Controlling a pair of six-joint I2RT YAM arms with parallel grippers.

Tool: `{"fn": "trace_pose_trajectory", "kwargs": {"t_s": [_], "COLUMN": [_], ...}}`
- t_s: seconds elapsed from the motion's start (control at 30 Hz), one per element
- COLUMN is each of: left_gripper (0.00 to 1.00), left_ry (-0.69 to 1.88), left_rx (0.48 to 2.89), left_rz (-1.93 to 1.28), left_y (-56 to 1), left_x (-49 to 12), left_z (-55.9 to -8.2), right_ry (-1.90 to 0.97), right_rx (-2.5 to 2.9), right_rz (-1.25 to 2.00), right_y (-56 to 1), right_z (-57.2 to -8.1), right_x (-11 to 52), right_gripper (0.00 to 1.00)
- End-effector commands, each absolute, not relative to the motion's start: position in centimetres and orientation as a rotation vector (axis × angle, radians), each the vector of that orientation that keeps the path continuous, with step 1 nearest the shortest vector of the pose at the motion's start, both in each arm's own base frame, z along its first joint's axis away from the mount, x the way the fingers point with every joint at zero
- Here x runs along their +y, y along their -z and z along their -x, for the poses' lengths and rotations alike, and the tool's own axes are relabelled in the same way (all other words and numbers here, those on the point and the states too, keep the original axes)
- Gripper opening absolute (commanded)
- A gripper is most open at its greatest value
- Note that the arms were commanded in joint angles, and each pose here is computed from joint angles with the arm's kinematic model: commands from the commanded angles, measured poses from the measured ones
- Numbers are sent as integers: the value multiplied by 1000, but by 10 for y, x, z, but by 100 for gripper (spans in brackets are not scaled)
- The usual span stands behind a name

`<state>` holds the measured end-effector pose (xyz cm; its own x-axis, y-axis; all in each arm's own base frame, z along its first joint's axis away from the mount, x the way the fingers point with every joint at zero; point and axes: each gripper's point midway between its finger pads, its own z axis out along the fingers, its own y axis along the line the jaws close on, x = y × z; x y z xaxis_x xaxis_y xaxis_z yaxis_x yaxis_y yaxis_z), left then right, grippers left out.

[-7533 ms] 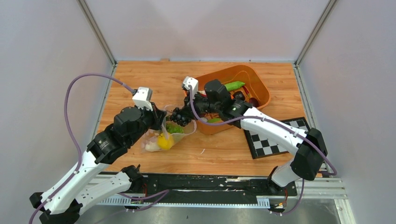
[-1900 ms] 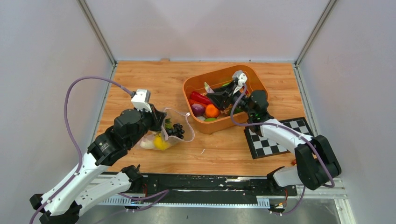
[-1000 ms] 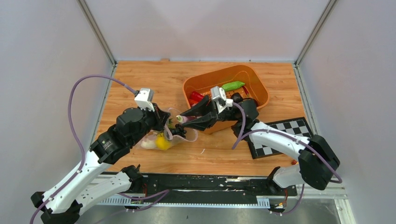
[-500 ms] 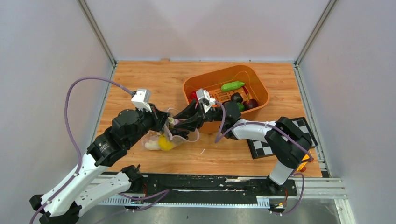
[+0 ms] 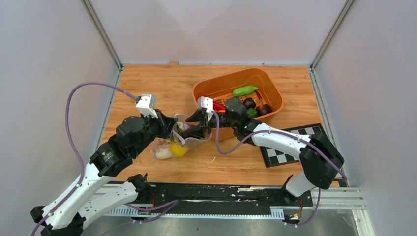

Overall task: Place the food in the zip-top bag and seal the zipper
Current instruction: Place the fake vegetable in the zipper food storage bag.

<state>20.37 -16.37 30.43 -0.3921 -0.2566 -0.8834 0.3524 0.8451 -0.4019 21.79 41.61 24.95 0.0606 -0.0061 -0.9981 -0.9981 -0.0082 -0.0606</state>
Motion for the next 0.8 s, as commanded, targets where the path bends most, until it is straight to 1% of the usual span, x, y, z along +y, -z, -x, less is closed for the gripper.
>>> {"fn": "trace_pose_trajectory", "kwargs": {"t_s": [0.0,0.07,0.2,0.47,0.57,0.7,0.77], "left_gripper": [0,0,0,0,0,0,0], "left_ry": [701,700,694,699,703,704,703], "left_rx": [1779,1778,1778,1795,1800,1802,1799], "left_rz": [-53,-51,-50,-69,-76,-75,-74], "left_y": [-332,-332,-333,-330,-330,-329,-329], "left_x": [-166,-166,-164,-171,-173,-172,-171], "left_z": [-207,-206,-206,-208,-208,-208,-207], "right_ry": [-989,-954,-934,-977,-959,-946,-945], "right_rx": [1206,1246,1251,1173,1175,1202,1200], "right_rz": [1301,1315,1331,1320,1334,1342,1345], "right_y": [-252,-251,-255,-292,-293,-289,-289], "right_z": [-229,-232,-230,-208,-206,-207,-206], "right_x": [414,416,419,427,431,433,434], "right_gripper": [51,53,53,56,53,53,41]}}
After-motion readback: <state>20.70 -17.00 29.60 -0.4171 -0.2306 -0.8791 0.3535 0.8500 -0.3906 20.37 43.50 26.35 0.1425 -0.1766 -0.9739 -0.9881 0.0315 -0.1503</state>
